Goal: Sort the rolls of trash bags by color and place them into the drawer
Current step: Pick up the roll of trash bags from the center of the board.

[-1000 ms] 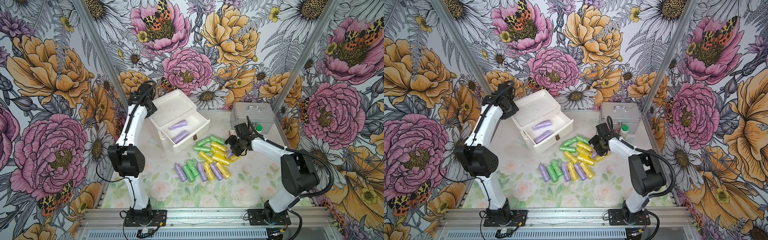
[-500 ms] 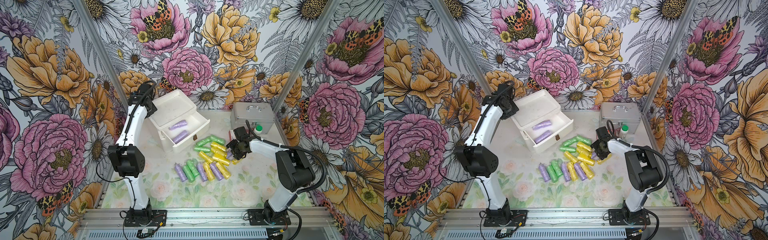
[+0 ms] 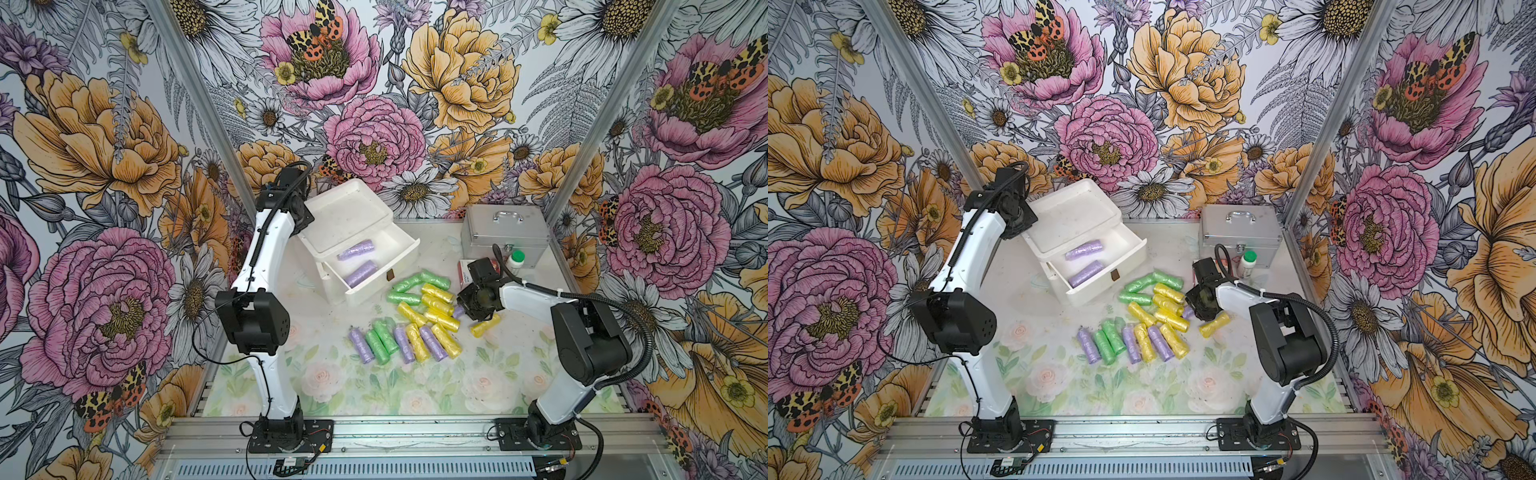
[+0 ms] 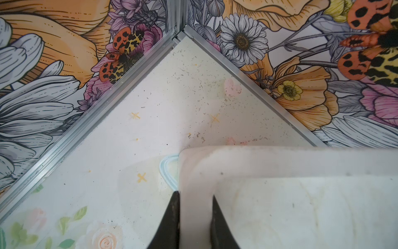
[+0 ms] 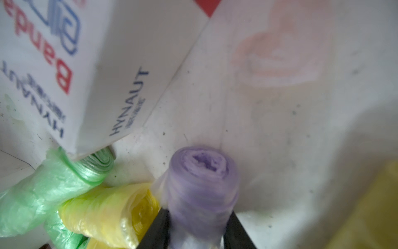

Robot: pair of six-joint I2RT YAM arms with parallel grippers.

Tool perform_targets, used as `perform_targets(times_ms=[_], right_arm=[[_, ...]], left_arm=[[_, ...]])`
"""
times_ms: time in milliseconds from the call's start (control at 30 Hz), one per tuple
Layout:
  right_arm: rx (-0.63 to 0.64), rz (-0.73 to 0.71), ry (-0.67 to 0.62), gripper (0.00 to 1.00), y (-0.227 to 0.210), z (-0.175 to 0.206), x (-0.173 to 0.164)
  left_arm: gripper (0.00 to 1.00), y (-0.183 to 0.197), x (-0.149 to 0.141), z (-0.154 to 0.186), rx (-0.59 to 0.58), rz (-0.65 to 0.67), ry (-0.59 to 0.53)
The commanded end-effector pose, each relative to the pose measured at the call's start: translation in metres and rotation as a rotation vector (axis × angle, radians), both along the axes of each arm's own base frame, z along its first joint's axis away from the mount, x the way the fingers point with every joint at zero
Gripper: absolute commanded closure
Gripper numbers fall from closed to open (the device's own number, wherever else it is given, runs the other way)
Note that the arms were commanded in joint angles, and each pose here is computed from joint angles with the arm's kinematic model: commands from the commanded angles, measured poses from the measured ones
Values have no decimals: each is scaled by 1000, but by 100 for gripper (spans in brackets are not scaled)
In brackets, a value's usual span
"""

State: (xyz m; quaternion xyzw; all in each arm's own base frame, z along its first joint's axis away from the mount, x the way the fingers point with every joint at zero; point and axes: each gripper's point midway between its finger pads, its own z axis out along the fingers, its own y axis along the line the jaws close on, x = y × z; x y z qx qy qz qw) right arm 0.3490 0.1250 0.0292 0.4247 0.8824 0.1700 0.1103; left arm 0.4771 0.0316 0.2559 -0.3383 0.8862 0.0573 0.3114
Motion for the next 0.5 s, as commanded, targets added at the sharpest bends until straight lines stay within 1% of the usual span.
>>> perform_targets(times_ms=[0,133,300,400,467], right_arm=[[-41,-31,-76,64,-16,24,1],[-43,-44,-129,68,-23,42,-2],[-20,-51,-185,69,-24,65,-5],[4,-78,-241,69,-25,86,-3],[35,-81,-295,69,-21,109,2]], left_arm=[[100,-38,7,-36,-192,-51,51],[100,-37,7,-35,-194,-50,49],[100,-38,7,-35,-196,-52,48],[100,-38,6,-34,-198,-51,49],[100,-38,6,-35,-199,-51,50]])
